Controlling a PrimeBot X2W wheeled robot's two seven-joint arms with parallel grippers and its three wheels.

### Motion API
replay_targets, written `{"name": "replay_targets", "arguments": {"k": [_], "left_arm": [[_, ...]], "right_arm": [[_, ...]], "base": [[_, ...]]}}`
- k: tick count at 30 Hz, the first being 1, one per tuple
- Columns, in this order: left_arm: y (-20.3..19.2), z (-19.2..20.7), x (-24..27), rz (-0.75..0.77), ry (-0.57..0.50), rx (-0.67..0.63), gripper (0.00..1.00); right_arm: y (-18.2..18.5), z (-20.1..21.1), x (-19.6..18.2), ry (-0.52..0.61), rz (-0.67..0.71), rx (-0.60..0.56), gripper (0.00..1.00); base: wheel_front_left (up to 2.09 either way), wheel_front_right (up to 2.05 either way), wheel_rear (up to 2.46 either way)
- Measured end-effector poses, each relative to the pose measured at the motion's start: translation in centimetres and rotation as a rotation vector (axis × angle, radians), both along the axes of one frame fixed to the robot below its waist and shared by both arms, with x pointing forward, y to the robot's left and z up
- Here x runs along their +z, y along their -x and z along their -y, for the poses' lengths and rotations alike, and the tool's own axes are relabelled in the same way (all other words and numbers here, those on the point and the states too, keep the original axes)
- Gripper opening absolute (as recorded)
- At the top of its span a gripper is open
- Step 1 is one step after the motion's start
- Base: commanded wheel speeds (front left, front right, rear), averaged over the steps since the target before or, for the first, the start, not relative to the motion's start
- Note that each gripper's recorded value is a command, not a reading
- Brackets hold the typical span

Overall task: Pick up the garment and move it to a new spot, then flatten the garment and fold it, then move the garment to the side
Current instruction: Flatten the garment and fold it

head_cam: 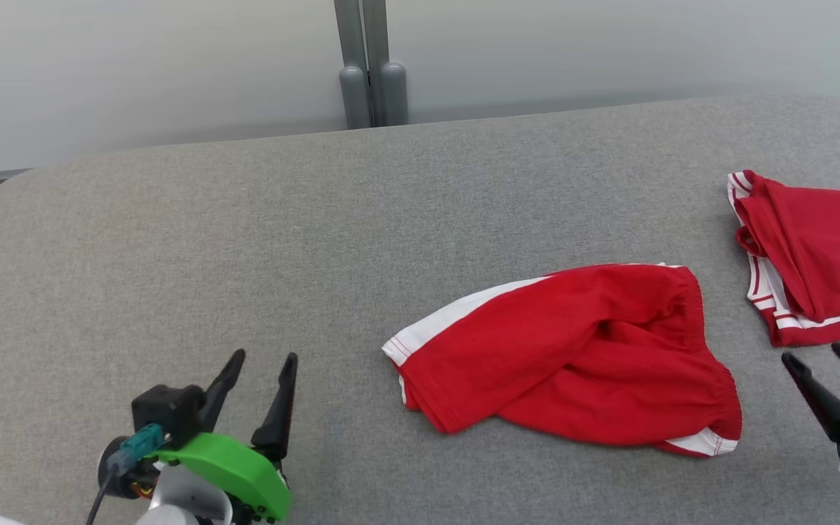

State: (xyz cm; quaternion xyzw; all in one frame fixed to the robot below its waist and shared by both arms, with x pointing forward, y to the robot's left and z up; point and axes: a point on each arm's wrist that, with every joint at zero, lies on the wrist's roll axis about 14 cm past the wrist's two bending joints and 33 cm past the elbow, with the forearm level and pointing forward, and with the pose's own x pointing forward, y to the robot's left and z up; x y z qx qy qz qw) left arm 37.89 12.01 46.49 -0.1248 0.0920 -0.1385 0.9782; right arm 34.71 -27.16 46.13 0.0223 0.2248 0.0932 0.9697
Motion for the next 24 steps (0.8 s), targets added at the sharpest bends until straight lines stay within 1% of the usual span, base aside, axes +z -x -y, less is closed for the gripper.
{"name": "replay_targets", "arguments": {"k": [2,3,5,9,11,13,16,20,23,24], "left_arm": [[0.0,1.6,-0.7,-0.056,-0.010,-0.071,1.00],[0.0,2.3,-1.0,-0.087,0.005,-0.101,1.00],[-0.2,3.7,-1.0,-0.112,0.018,-0.151,1.00],[-0.6,5.8,-2.4,-0.202,-0.020,-0.253,1.00],[-0.8,6.8,-3.0,-0.243,-0.012,-0.288,1.00],[-0.9,7.8,-3.8,-0.283,-0.027,-0.330,1.00],[-1.3,9.3,-4.5,-0.322,-0.019,-0.372,1.00],[-1.1,11.0,-5.7,-0.381,0.001,-0.421,1.00],[-1.4,11.8,-5.8,-0.381,0.013,-0.443,1.00],[-1.5,12.0,-5.7,-0.380,0.020,-0.448,0.96]], "right_arm": [[-1.0,0.0,2.3,0.009,0.108,-0.011,1.00],[-1.4,-0.6,3.1,-0.002,0.151,-0.009,1.00],[-1.7,-2.4,4.0,-0.030,0.207,0.007,1.00],[-2.8,-5.9,5.6,-0.094,0.316,0.042,1.00],[-3.2,-7.0,5.8,-0.118,0.350,0.046,1.00],[-3.6,-8.3,5.5,-0.148,0.360,0.055,1.00],[-4.1,-9.5,4.7,-0.178,0.362,0.055,1.00],[-4.7,-9.9,3.9,-0.192,0.360,0.046,1.00],[-4.9,-9.9,3.4,-0.198,0.360,0.039,1.00],[-4.9,-9.9,3.3,-0.197,0.358,0.036,1.00]], "base": [[0.00,0.00,0.00],[0.00,0.00,0.00],[0.00,0.00,0.00],[0.00,0.00,0.00],[0.00,0.00,0.00],[0.00,0.00,0.00],[0.00,0.00,0.00],[0.00,0.00,0.00],[0.00,0.00,0.00],[0.00,0.00,0.00]]}}
